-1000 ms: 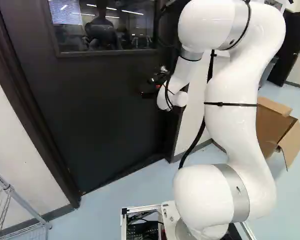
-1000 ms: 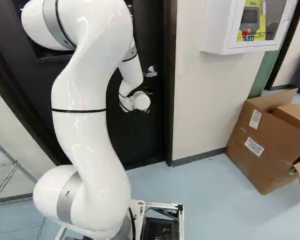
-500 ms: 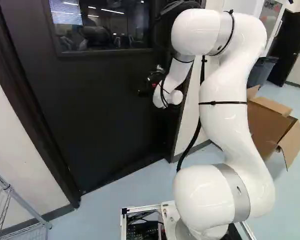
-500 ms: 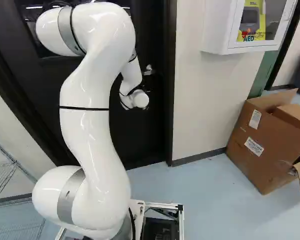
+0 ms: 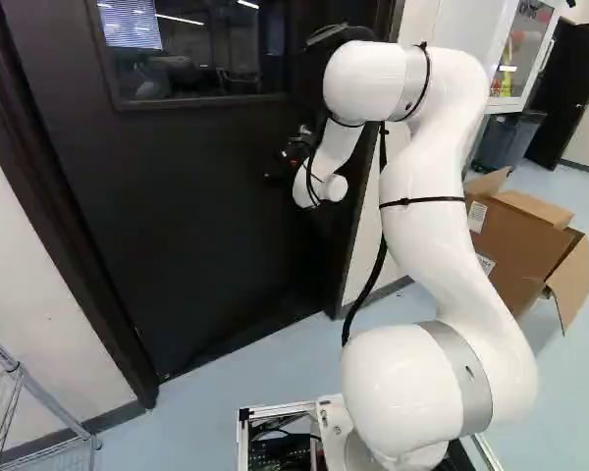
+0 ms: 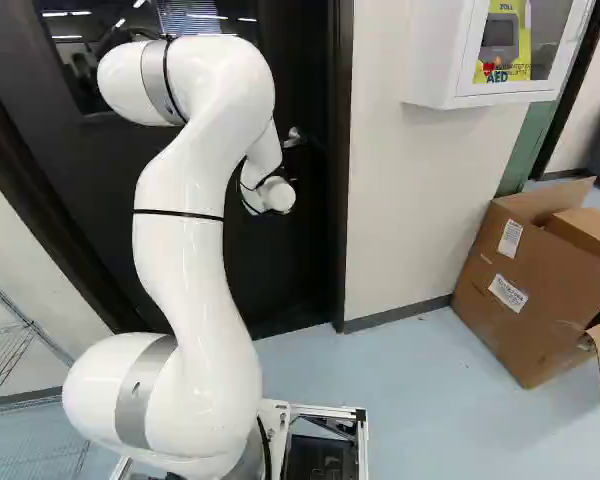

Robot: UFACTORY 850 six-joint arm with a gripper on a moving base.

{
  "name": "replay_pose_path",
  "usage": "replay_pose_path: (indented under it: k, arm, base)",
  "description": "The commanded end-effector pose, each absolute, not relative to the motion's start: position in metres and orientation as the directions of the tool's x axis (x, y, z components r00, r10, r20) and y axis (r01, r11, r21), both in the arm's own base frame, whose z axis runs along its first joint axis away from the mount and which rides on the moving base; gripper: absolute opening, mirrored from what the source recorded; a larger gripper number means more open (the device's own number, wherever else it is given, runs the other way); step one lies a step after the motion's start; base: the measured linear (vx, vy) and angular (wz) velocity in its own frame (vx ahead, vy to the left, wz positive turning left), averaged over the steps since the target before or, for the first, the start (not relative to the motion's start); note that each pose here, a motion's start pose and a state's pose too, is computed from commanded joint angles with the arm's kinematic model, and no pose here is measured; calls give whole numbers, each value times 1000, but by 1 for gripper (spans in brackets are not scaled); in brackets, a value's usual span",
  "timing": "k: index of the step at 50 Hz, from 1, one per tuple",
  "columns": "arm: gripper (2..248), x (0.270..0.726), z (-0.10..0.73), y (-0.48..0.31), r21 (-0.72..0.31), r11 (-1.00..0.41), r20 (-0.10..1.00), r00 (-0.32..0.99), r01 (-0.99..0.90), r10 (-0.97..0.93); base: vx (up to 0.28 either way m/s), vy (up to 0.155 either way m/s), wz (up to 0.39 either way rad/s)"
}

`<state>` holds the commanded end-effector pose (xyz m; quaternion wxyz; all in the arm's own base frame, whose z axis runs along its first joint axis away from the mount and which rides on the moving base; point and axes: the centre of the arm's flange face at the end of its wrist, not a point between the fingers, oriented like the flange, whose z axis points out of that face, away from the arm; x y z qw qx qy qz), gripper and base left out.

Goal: Open the door and move inside

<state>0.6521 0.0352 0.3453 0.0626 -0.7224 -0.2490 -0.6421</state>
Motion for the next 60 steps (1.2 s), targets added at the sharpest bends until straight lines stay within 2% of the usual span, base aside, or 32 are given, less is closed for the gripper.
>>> replay_pose_path:
  k: [28,60]
  arm:
    - [247,699,336,58,251,-853,960,-4,458,281]
    - [247,694,337,59,244,-857,961,4,454,275]
  base:
    - [0,0,0]
    - [0,0,0]
